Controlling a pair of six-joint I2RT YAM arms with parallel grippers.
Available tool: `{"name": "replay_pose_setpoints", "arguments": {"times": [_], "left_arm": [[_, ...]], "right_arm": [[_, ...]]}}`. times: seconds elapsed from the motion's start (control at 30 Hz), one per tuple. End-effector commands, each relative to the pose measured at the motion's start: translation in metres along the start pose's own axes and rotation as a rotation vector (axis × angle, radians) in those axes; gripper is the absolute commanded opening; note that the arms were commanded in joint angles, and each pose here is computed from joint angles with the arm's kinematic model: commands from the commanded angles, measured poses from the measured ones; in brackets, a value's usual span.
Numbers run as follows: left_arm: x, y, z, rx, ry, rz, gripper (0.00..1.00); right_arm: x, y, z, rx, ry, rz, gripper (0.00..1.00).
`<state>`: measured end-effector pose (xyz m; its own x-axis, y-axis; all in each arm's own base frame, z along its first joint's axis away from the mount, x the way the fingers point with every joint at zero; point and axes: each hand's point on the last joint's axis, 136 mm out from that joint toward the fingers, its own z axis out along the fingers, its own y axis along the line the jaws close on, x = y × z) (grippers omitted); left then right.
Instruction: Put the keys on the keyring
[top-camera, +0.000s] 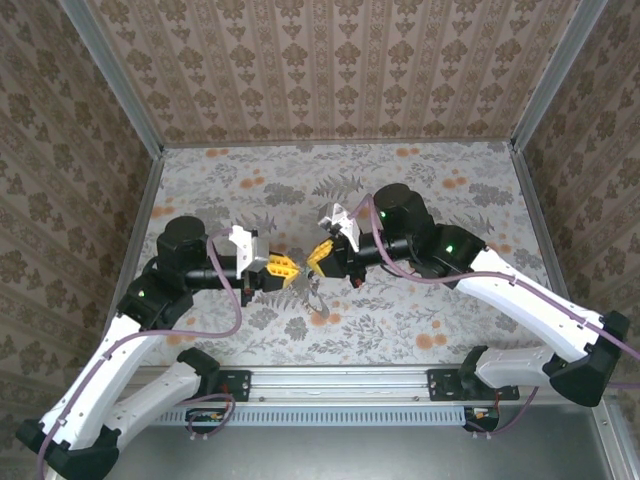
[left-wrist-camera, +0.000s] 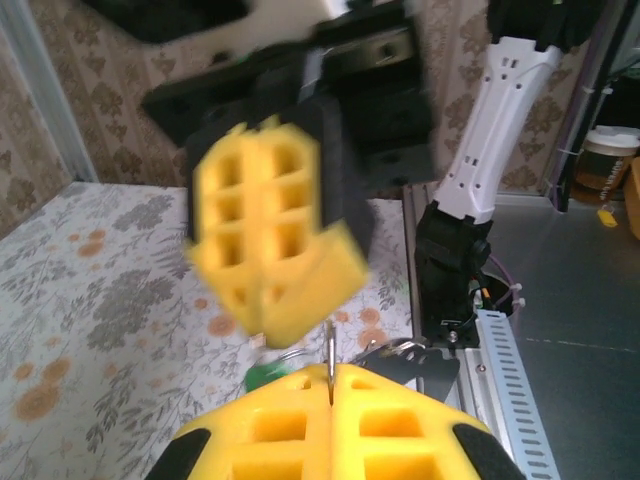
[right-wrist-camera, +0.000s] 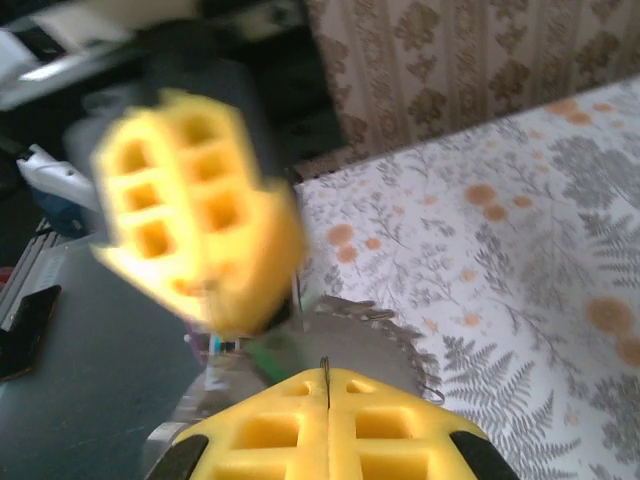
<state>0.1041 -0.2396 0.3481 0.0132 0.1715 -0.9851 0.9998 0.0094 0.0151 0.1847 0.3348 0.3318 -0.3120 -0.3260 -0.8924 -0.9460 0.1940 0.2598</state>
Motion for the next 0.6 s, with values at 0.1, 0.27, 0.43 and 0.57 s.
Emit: {"name": "replay_pose_setpoints", "arguments": {"times": [0.1,0.27,0.43,0.57], "left_arm": [[-0.023,-0.020,-0.007,0.070,-0.077,0.103,0.00],[-0.021,-0.020,-0.007,0.068,-0.074,0.102,0.00],[-0.020,-0.016,-0.007,0.047,-0.068,0.103,0.00],[-0.019,-0.014,-0.006,0.041,-0.062,0.097,0.00]], "right_arm": [[0.013,-0.022,0.003,0.061,0.071,0.104,0.00],[0.007,-0.016,-0.002,0.050,0.034,0.075,0.00],[-0.001,0.005,-0.018,0.011,-0.062,-0.018,0.00],[0.001,0.015,-0.028,0.022,-0.090,-0.079,0.00]]}}
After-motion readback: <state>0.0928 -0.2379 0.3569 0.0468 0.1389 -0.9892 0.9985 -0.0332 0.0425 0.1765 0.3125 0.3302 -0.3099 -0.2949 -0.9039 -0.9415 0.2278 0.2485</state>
